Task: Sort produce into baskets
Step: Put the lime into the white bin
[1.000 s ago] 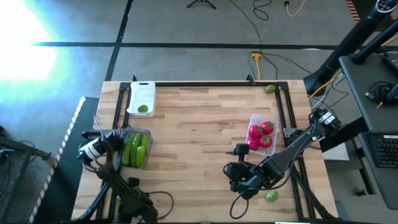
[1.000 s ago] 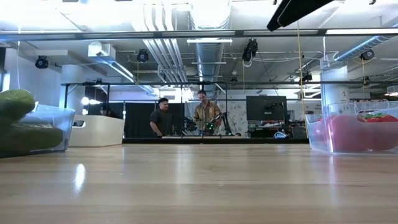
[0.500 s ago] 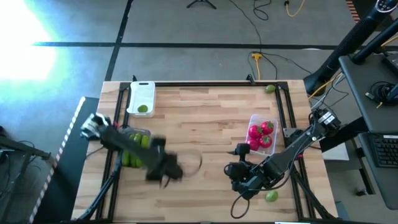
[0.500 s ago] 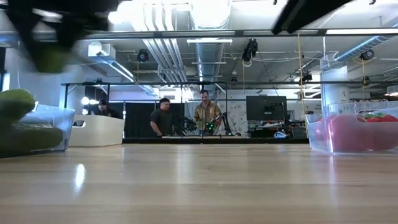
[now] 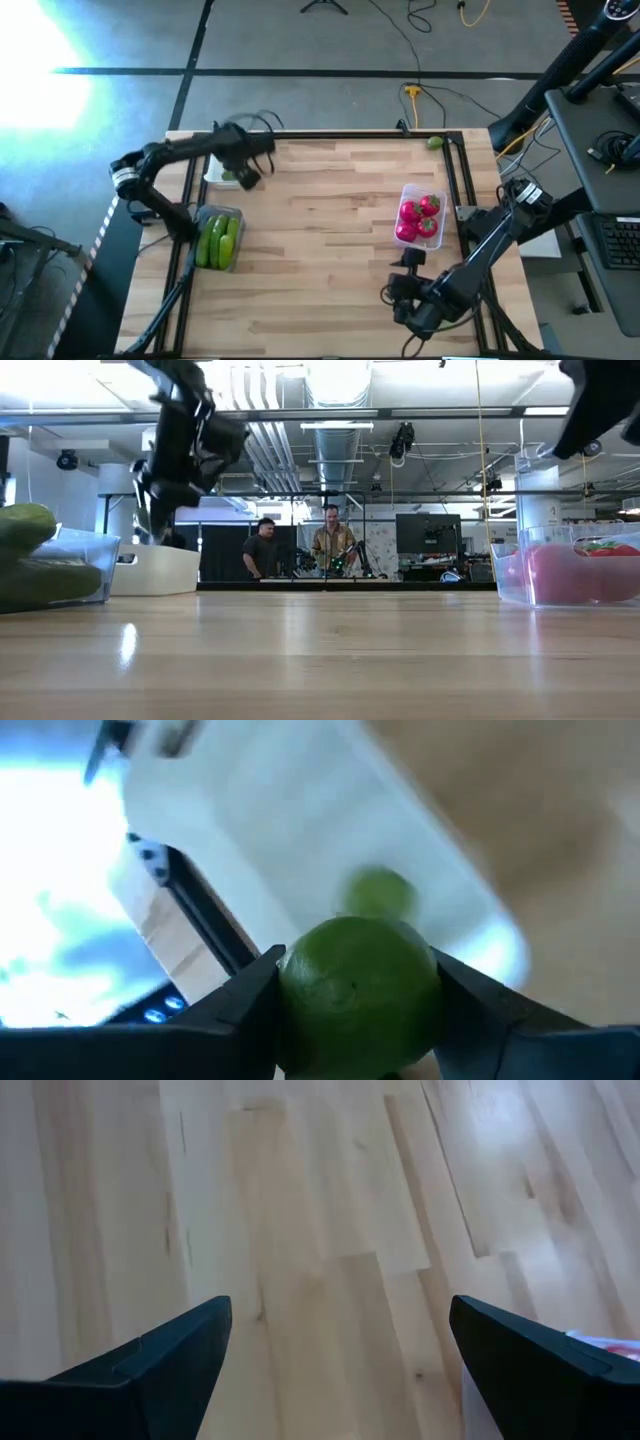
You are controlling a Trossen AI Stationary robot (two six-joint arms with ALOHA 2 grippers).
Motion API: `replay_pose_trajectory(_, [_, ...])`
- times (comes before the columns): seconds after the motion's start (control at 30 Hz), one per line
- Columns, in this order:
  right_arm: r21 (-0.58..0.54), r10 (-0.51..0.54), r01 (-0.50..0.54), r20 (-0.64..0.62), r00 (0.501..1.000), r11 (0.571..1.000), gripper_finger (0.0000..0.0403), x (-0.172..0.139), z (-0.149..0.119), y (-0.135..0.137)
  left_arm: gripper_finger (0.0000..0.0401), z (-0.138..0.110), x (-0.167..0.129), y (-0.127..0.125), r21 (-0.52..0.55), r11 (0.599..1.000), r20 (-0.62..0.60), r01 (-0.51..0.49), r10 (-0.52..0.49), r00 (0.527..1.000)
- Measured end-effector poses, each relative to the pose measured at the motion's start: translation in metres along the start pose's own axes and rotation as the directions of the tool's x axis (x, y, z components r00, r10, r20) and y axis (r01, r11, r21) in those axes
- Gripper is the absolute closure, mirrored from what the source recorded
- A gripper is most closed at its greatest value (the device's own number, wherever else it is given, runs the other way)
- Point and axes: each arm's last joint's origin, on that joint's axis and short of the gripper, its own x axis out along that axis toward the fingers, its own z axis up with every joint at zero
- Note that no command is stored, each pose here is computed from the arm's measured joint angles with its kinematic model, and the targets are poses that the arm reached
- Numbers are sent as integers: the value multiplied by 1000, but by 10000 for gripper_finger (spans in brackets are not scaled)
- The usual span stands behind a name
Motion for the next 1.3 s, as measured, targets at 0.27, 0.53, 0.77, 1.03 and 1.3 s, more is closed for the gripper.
replay_pose_trajectory(0.27, [94, 15, -13, -21, 1000, 995, 35, -1, -1, 1, 217, 26, 53, 55, -303, 951, -22, 64, -74, 997])
replay_pose_trajectory(0.53, [141, 35, -28, -42, 999, 990, 35, -2, -3, 2, 202, 35, 84, 43, -307, 936, -24, 171, -187, 982])
replay_pose_trajectory(0.77, [155, 65, -52, -79, 995, 987, 35, -2, -4, 3, 147, 34, 85, 43, -282, 954, -35, 103, -118, 992])
replay_pose_trajectory(1.03, [142, 61, -49, -83, 995, 989, 35, -5, -1, 2, 102, 16, 49, 52, -233, 957, 11, 173, -175, 984])
replay_pose_trajectory(1.3, [71, 19, -14, -60, 998, 997, 35, -15, 6, -2, 99, -32, -39, 32, -99, 944, 384, 315, -256, 887])
